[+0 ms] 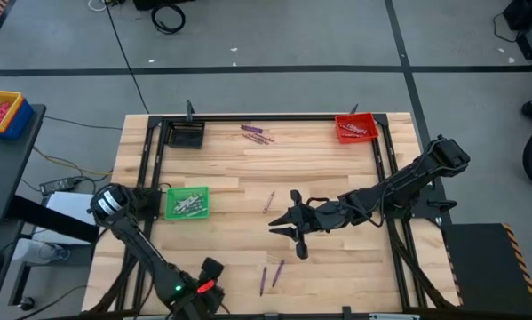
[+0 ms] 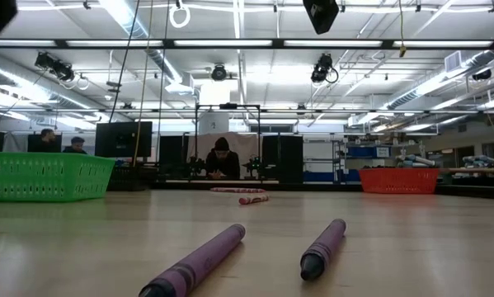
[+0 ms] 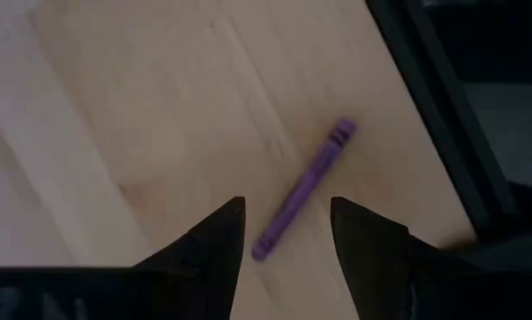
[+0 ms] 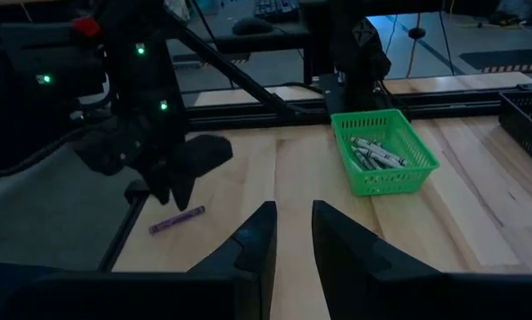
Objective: Sort crayons
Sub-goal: Put the violet crayon into the black bin
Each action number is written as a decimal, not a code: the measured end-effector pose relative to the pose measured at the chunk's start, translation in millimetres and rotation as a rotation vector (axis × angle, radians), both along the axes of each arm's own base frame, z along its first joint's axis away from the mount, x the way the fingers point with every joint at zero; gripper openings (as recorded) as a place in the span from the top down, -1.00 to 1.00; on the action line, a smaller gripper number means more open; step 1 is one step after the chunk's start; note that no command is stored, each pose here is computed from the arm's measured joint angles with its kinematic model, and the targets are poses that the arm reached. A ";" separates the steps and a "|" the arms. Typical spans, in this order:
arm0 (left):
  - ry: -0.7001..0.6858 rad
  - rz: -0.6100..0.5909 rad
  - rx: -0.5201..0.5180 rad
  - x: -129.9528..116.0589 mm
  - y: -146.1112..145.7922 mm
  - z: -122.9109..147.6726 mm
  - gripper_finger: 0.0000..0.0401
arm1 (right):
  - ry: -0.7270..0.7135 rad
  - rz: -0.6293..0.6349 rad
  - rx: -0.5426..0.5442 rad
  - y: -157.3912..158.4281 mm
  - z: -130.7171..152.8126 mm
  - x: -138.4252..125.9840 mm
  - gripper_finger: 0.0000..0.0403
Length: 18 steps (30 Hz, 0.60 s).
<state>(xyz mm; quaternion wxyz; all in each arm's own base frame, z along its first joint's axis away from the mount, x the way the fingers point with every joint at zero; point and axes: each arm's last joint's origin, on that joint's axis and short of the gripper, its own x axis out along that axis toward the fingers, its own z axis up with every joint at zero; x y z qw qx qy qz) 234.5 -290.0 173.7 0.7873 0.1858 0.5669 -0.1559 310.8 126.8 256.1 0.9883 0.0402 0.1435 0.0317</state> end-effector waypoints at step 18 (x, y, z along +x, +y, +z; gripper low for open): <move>0.067 -0.080 -0.045 6.6 11.6 -27.4 0.10 | -0.001 0.002 -0.008 0.0 0.1 0.0 0.61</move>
